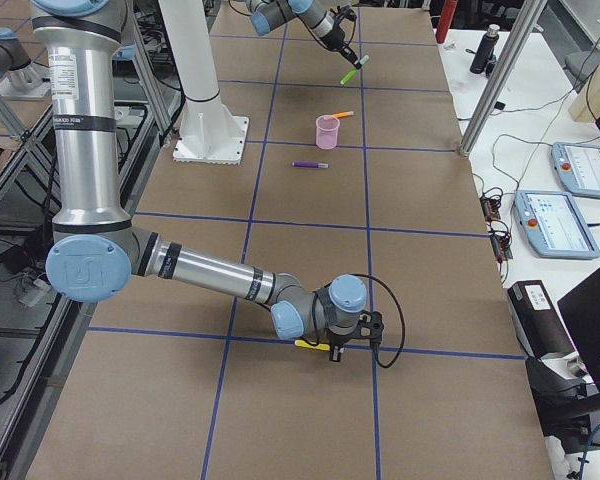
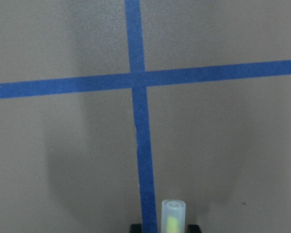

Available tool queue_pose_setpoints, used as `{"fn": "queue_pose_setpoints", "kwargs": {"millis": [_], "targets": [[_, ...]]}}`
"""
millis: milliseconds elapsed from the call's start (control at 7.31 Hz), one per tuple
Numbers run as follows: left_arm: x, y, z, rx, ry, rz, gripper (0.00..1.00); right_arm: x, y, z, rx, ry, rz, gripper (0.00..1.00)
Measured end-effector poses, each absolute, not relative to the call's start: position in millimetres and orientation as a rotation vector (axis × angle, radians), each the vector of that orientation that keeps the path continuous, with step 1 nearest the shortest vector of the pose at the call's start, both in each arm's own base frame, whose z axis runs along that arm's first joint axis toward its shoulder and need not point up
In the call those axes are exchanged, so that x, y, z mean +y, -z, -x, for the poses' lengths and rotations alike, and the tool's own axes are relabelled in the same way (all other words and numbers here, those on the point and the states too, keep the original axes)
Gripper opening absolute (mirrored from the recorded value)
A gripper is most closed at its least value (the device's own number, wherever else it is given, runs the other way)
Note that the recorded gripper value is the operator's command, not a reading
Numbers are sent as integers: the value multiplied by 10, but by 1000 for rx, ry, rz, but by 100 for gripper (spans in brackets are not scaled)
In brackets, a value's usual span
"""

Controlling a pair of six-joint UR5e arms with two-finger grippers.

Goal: Collect pens into pen holder

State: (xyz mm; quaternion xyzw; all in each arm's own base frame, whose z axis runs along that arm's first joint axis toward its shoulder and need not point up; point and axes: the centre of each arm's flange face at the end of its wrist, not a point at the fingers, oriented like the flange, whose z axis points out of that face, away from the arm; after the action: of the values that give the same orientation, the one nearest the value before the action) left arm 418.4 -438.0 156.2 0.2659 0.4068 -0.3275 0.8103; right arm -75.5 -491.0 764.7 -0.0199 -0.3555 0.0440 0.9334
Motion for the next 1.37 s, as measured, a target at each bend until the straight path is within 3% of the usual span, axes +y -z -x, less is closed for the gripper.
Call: {"fn": "queue_pose_setpoints", "kwargs": {"millis": [137,274,684,1368], "targets": [[-4382,-1566,-4187,868,700,-568,0,-4897,-7659,751,-726,-90,42,24],[-4384,-1570,-4190,867,699,-568,0,-4889,-7667,748,-725,-91,43,0],[-4382,-1564,-4193,868,699,-567,0,-4885,-7641,740,-727,-85,36,0],[-4242,-1412,-4693,859,679,-602,0,-4958,-7051,387,-855,-126,-39,0]]}}
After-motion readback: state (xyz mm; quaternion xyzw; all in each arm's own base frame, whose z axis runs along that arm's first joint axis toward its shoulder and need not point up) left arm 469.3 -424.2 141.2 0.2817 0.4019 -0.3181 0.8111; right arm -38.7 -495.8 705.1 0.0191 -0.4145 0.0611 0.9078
